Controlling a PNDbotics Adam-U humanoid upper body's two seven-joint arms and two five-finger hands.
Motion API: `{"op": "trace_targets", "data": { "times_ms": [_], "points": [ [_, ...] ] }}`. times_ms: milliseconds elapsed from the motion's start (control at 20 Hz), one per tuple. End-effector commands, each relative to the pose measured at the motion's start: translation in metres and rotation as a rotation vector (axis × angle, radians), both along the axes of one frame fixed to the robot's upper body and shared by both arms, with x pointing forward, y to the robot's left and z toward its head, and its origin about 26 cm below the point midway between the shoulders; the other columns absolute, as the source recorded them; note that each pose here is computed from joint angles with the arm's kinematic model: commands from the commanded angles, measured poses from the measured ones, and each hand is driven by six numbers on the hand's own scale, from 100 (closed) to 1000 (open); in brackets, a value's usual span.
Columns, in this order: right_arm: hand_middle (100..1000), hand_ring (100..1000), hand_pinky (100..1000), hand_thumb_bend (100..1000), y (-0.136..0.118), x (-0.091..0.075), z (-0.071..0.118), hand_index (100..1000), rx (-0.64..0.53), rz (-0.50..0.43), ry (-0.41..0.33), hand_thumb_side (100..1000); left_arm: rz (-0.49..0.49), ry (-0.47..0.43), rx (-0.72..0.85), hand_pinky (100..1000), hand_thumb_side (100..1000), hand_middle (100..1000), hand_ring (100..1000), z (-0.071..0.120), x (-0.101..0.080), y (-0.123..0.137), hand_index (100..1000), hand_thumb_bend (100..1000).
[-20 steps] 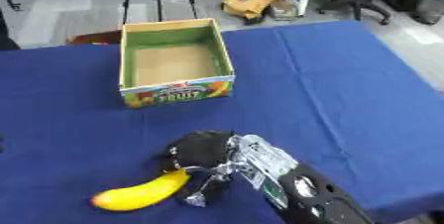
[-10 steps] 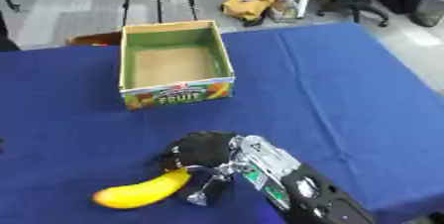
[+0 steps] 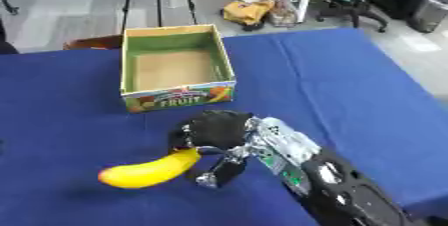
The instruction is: Pick up objects on the table and place them in the box.
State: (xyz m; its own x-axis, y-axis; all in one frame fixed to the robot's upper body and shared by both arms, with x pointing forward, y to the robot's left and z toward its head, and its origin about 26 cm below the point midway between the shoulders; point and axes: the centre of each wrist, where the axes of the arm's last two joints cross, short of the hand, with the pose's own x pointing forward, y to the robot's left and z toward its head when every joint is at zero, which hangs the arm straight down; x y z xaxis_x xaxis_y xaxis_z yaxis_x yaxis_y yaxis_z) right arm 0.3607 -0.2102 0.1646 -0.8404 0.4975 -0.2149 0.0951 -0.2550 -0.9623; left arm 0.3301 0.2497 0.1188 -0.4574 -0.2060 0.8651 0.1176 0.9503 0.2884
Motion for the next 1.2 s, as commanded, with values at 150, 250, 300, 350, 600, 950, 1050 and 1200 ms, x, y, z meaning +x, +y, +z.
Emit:
{"op": "trace_targets", "data": {
  "times_ms": [150,250,300,350,600,950,1050,1200],
  "points": [
    [782,823,727,100,-0.039,0.005,0.033,756,-0.013,-0.104,-0.111,349,0.003,-0.033,0.019,502,827,685,552,0.010,0.000,0.004,719,562],
    [784,819,733,100,-0.054,0.009,0.040,760,-0.017,-0.153,-0.143,358,0.003,-0.031,0.020,502,828,686,552,0.010,0.000,0.005,719,563],
    [785,815,740,100,-0.060,0.011,0.043,762,-0.020,-0.176,-0.159,336,0.002,-0.031,0.021,502,828,686,552,0.010,0.000,0.004,719,563],
    [786,813,743,100,-0.068,0.013,0.048,764,-0.028,-0.203,-0.177,375,0.001,-0.032,0.022,502,828,686,552,0.011,0.000,0.004,719,563],
    [789,803,758,100,-0.099,0.025,0.065,771,-0.055,-0.313,-0.264,387,-0.018,-0.040,0.027,502,828,686,552,0.014,0.001,0.001,719,564],
    [790,797,767,100,-0.135,0.042,0.081,776,-0.045,-0.458,-0.349,387,-0.043,-0.049,0.034,502,828,687,551,0.018,0.002,-0.003,719,564],
    [789,796,768,100,-0.144,0.047,0.082,777,-0.038,-0.496,-0.361,387,-0.053,-0.055,0.037,502,828,687,551,0.020,0.003,-0.005,719,565],
    [789,798,767,100,-0.158,0.054,0.083,779,-0.028,-0.553,-0.369,393,-0.080,-0.067,0.042,502,868,689,551,0.025,0.005,-0.011,719,557]
  ]
}}
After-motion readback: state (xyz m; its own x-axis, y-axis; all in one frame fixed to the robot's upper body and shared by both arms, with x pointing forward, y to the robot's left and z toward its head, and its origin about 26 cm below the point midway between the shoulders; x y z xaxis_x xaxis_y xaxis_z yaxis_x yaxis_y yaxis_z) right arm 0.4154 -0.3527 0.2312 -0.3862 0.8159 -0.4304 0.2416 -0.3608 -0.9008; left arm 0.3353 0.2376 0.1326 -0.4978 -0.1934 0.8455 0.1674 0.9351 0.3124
